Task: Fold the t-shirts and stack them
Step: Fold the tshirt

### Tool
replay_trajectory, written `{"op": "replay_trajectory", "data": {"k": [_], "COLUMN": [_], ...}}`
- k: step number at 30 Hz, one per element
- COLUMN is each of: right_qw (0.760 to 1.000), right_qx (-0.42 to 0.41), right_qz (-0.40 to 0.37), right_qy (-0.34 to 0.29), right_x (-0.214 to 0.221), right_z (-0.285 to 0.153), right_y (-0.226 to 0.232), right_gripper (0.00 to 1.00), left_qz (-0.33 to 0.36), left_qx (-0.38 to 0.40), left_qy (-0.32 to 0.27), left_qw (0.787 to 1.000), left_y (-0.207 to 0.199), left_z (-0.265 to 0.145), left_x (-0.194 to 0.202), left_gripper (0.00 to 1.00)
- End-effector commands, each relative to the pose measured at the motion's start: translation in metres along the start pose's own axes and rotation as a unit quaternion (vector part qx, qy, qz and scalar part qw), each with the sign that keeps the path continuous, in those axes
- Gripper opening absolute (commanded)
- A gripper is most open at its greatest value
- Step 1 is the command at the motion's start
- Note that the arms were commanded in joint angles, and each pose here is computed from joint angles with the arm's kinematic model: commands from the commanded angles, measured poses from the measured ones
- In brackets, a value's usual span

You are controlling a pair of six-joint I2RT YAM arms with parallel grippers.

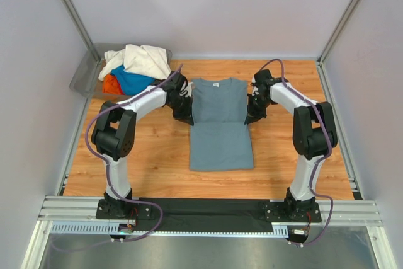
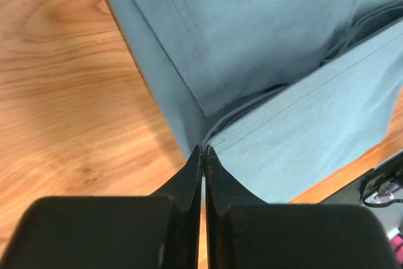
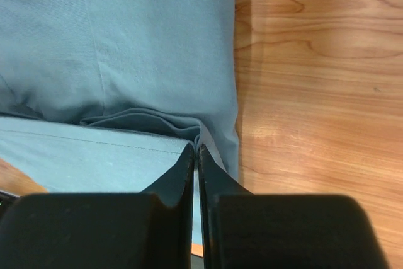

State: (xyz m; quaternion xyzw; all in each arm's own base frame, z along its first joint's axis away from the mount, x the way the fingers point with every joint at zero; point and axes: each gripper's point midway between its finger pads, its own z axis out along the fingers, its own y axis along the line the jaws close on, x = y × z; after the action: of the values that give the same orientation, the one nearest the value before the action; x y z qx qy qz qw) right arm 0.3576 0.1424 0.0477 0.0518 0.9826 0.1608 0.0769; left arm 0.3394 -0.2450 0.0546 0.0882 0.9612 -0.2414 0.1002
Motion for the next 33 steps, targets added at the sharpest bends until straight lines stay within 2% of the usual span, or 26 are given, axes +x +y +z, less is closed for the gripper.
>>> {"op": "replay_trajectory", "data": {"k": [1,6,13,15,17,18,19,20,21,23,24,25,27,28,29,30,31,32,33], "right_qw": [0.999,0.999,0.999,0.999,0.998,0.997,0.996,0.995,0.994,0.992,0.992,0.994,0.998,0.997,0.998,0.996,0.992,0.990,0.986], "right_qx": [0.021,0.016,0.024,0.035,0.054,0.063,0.078,0.091,0.097,0.106,0.101,0.077,0.034,-0.034,-0.053,-0.075,-0.114,-0.127,-0.146], "right_qz": [-0.021,-0.017,-0.009,-0.011,-0.013,-0.014,-0.019,-0.022,-0.024,-0.027,-0.026,-0.027,-0.006,-0.006,0.012,0.044,0.047,0.059,0.073], "right_qy": [-0.043,-0.037,-0.034,-0.033,-0.038,-0.039,-0.050,-0.046,-0.052,-0.068,-0.070,-0.070,-0.061,-0.072,-0.044,-0.037,-0.032,-0.016,0.018], "right_x": [-0.011,-0.017,-0.033,-0.037,-0.044,-0.046,-0.052,-0.047,-0.046,-0.037,-0.031,-0.024,-0.002,-0.003,0.017,0.021,0.023,0.030,0.048], "right_z": [-0.021,-0.006,0.014,0.015,0.009,0.004,-0.005,-0.019,-0.029,-0.055,-0.061,-0.064,-0.064,-0.065,-0.047,-0.042,-0.036,-0.028,-0.019], "right_y": [-0.003,-0.004,-0.007,-0.011,-0.016,-0.018,-0.019,-0.022,-0.023,-0.022,-0.020,-0.010,0.003,0.027,0.025,0.032,0.044,0.046,0.048], "right_gripper": [0.00,0.01,0.01,0.03,0.13,0.23,0.34,0.40,0.50,0.58,0.61,0.61,0.59,0.57,0.54,0.45,0.41,0.33,0.22], "left_qz": [0.013,0.014,0.007,0.011,0.009,0.008,0.012,0.012,0.017,0.019,0.023,0.029,0.027,0.020,0.020,0.018,0.002,-0.009,-0.012], "left_qx": [-0.012,-0.014,-0.049,-0.066,-0.086,-0.091,-0.091,-0.094,-0.090,-0.083,-0.068,-0.044,0.000,0.036,0.052,0.066,0.075,0.085,0.097], "left_qy": [-0.054,-0.048,-0.021,-0.025,-0.019,-0.023,-0.034,-0.038,-0.061,-0.064,-0.085,-0.088,-0.080,-0.080,-0.075,-0.072,-0.069,-0.044,-0.040], "left_qw": [0.998,0.999,0.999,0.997,0.996,0.996,0.995,0.995,0.994,0.994,0.994,0.995,0.996,0.996,0.996,0.995,0.995,0.995,0.994], "left_y": [-0.009,-0.009,0.014,0.019,0.026,0.025,0.021,0.020,0.011,0.004,-0.008,-0.021,-0.036,-0.048,-0.056,-0.061,-0.065,-0.065,-0.068], "left_z": [-0.031,-0.024,0.001,0.001,-0.001,-0.006,-0.018,-0.025,-0.045,-0.060,-0.079,-0.082,-0.080,-0.076,-0.069,-0.063,-0.055,-0.044,-0.033], "left_x": [-0.018,-0.027,-0.032,-0.035,-0.034,-0.036,-0.038,-0.036,-0.039,-0.029,-0.028,-0.023,-0.007,0.001,0.008,0.012,0.014,0.028,0.032], "left_gripper": [0.00,0.00,0.00,0.04,0.20,0.36,0.39,0.43,0.47,0.51,0.51,0.51,0.45,0.40,0.30,0.27,0.25,0.19,0.17]}}
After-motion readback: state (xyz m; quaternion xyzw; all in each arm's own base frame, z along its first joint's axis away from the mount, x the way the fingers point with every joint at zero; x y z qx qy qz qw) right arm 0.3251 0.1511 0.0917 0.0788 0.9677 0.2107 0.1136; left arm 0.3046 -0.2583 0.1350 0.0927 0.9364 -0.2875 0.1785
